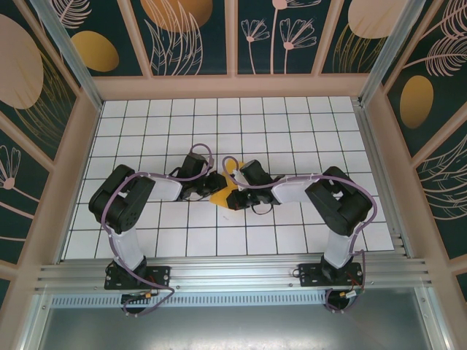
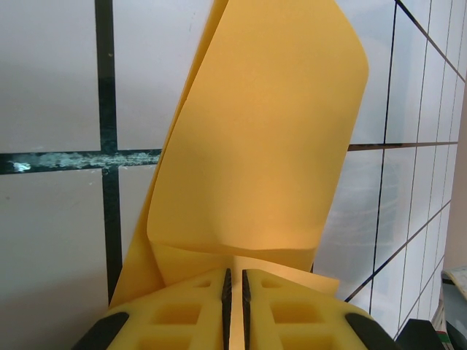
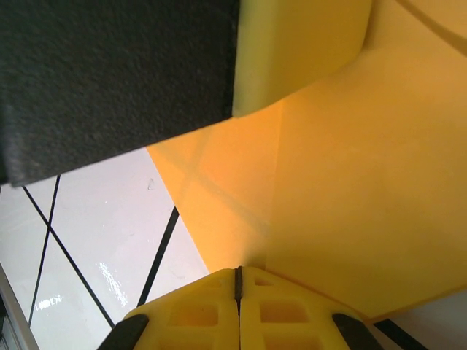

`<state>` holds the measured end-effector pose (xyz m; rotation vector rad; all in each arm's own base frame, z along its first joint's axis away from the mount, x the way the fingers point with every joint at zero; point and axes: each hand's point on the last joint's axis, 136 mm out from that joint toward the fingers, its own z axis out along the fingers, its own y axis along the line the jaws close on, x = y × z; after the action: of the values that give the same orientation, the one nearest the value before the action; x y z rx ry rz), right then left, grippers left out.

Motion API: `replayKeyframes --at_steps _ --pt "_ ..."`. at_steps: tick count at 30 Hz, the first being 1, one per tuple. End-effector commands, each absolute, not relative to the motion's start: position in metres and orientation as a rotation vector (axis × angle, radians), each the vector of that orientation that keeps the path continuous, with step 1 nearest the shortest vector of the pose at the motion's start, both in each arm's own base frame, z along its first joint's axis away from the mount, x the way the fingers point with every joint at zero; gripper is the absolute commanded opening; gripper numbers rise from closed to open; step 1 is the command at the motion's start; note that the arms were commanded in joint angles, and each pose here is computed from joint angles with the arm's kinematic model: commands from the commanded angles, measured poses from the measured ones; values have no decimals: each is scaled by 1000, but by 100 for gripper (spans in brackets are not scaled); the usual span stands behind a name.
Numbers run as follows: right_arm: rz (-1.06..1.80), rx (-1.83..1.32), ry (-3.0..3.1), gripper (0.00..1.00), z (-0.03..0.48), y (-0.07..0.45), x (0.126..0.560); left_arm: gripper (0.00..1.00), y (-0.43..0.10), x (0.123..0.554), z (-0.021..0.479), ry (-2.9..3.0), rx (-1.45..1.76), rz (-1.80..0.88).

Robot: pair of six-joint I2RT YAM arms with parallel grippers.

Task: Fold a paper plane with a square sheet of paper (pick it up from the middle)
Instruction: Fold the triangle a second time at the center of the table.

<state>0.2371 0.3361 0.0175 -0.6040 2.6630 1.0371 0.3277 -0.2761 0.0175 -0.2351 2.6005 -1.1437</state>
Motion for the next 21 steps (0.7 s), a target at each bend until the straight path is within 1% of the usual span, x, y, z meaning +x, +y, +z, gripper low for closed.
replayKeyframes --at_steps 1,9,17,21 --pt "969 -559 2751 8 1 318 229 15 -244 305 -31 2765 -317 -917" --pt "1017 -603 2673 8 35 327 233 15 -244 304 -32 2769 -319 -915" --pt "902 -554 2800 8 -11 309 227 15 -245 304 -32 2768 -317 -921" --pt "846 -538 2820 7 -13 302 227 14 -244 304 -32 2770 -314 -916"
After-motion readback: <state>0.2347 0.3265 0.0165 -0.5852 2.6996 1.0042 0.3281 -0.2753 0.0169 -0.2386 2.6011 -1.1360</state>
